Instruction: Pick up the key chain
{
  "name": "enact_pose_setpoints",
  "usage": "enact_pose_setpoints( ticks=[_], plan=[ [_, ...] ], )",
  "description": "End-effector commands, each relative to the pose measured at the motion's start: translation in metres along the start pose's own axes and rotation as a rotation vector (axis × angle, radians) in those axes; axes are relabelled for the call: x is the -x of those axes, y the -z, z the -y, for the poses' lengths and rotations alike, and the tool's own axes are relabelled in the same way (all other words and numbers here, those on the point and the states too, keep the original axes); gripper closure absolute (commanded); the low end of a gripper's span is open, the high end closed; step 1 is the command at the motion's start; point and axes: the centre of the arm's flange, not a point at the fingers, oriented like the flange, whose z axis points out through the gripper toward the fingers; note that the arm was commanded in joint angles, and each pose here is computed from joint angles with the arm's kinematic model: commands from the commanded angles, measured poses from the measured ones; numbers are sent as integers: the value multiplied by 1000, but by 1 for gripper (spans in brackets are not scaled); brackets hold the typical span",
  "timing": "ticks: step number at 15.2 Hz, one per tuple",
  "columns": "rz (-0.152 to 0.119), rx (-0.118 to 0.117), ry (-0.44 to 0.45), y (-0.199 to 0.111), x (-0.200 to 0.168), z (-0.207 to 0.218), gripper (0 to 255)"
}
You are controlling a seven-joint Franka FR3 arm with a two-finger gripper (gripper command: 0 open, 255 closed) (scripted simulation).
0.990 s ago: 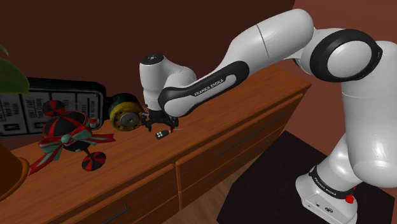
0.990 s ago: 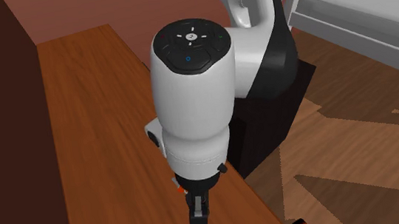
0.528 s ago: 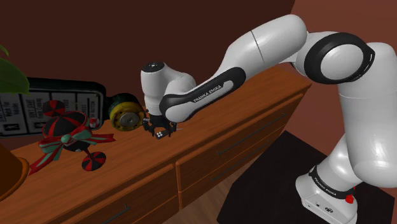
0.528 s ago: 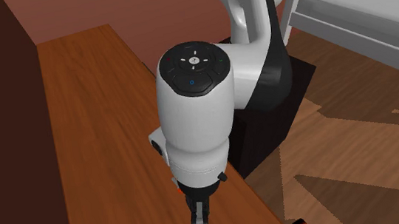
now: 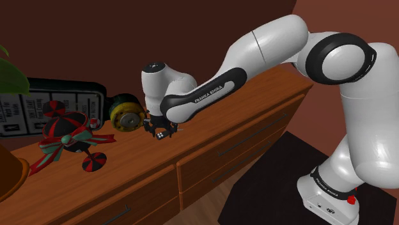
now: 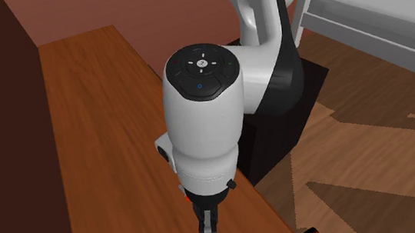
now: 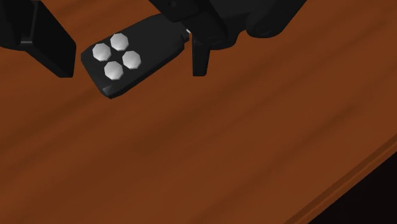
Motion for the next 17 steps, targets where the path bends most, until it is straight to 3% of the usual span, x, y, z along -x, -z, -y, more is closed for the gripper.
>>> enact_pose_setpoints(
  ticks=[1, 17],
  plan=[
    [0, 0, 0, 5, 0, 1, 255],
    [0, 0, 0, 80, -4, 4, 255]
  ],
)
